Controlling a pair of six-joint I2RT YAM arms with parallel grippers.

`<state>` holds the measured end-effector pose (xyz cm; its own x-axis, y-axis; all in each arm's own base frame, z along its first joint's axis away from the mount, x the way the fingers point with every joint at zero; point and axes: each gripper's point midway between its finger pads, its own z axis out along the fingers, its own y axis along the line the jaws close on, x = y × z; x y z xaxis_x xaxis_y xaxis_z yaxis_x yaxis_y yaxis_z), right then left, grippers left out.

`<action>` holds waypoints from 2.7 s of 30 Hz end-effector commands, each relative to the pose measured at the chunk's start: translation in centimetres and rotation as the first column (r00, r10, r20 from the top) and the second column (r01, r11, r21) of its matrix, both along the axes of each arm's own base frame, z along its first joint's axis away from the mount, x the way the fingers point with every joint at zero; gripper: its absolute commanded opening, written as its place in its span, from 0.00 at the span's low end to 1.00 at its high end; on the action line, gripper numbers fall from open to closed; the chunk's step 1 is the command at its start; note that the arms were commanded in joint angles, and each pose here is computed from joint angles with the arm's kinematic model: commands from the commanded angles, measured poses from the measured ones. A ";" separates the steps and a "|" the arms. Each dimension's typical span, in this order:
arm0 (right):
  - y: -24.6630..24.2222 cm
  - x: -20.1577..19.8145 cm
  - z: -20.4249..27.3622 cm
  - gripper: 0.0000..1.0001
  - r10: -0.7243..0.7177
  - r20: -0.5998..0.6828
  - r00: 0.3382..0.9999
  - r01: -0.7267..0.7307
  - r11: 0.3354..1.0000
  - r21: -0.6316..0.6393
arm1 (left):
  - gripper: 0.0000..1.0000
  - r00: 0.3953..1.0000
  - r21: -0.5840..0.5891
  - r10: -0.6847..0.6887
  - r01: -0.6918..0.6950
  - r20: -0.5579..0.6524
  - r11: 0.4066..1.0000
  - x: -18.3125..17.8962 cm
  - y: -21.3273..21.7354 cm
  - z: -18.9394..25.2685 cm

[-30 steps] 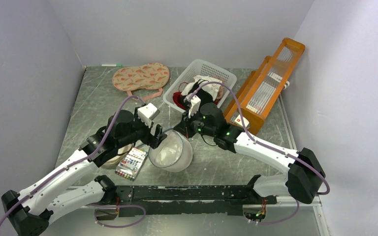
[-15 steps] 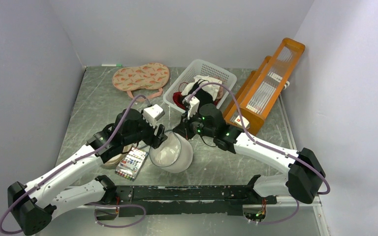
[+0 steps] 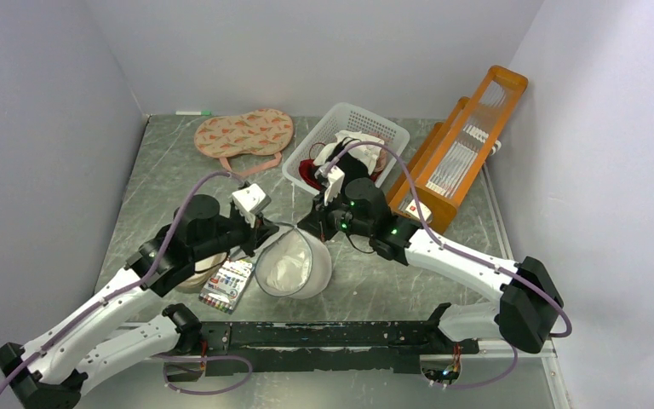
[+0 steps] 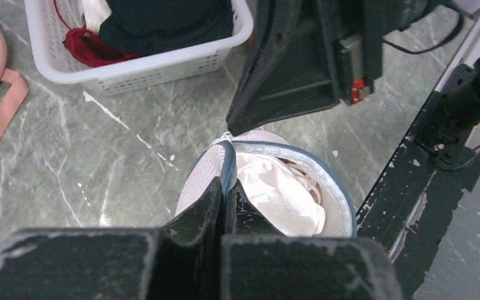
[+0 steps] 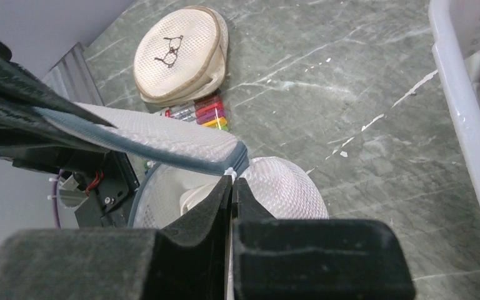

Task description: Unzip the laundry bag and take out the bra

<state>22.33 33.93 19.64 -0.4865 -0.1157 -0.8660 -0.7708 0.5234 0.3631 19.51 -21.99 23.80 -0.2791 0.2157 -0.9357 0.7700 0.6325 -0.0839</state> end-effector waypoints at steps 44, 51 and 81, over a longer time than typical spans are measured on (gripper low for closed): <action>-4.1 0.3 -2.4 0.69 -0.134 -0.103 0.986 0.088 0.928 -0.363 | 0.07 0.984 -0.140 0.124 -0.106 0.128 0.985 0.4 2.1 4.8; -3.9 -3.3 -4.4 0.78 -0.131 -0.101 0.986 0.075 0.896 -0.437 | 0.07 0.978 -0.134 0.169 -0.152 0.123 0.979 0.9 2.7 4.6; -6.4 -2.6 -9.1 0.10 -0.317 -0.060 0.946 0.256 0.851 -0.458 | 0.07 0.882 -0.065 0.468 -0.464 0.063 0.883 3.9 6.8 2.5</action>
<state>19.20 27.76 10.58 -0.6795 -0.3133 -0.6635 -0.5340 0.8313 0.1543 22.14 -16.53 26.60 -0.2296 0.0324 -0.9728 0.4979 0.8627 -0.0887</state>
